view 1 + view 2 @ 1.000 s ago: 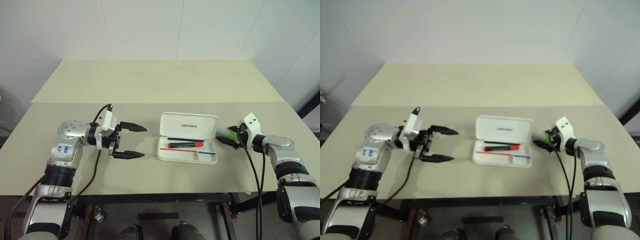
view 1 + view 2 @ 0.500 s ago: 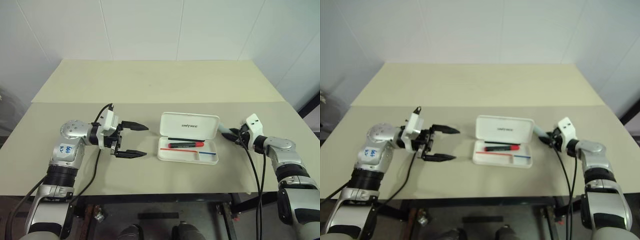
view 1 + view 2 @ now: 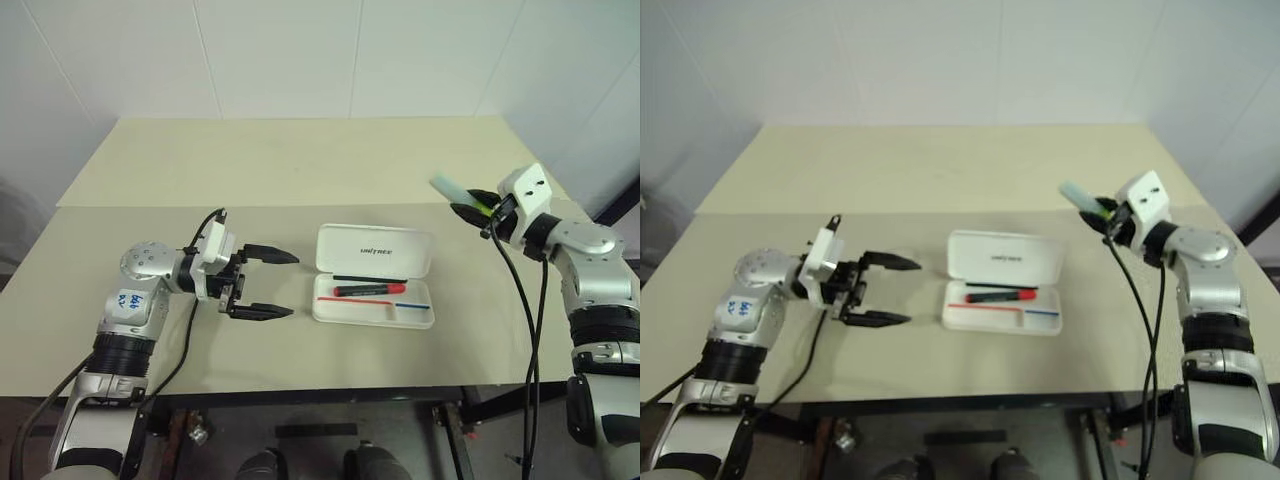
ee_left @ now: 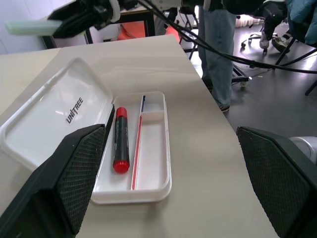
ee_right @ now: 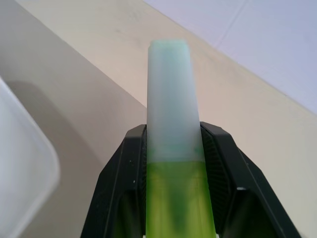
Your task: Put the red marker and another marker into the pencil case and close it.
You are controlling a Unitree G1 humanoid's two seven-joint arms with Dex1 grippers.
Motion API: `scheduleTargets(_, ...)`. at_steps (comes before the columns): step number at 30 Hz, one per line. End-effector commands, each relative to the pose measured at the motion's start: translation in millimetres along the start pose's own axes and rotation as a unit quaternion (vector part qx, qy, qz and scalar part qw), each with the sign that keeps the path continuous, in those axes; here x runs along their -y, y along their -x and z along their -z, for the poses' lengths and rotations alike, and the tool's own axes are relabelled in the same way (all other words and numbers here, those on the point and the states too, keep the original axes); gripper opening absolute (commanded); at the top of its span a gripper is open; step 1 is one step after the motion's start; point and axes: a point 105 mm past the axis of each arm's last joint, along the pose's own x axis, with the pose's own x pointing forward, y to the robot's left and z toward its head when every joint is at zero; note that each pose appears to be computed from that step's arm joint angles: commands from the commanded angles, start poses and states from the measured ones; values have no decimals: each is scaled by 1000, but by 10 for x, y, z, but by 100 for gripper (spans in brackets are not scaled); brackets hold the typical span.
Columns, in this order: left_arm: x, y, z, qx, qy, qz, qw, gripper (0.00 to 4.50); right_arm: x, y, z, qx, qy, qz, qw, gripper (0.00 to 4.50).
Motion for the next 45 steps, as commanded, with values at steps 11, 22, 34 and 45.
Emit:
scheduleTargets(11,137,235,101,16,10,-29,999,450,-1171,168,-694,33,-4,-277,960,113)
scheduleTargets(22,168,308,160,16,24,-45,999,450,-1731,9,-415,0,-44,-372,927,113)
scheduleTargets(34,235,353,154,14,26,-62,998,450,-1874,-222,-153,-23,-42,-386,921,113)
scheduleTargets(45,268,388,133,15,27,-65,997,450,-1806,-230,-16,-41,-28,-384,922,113)
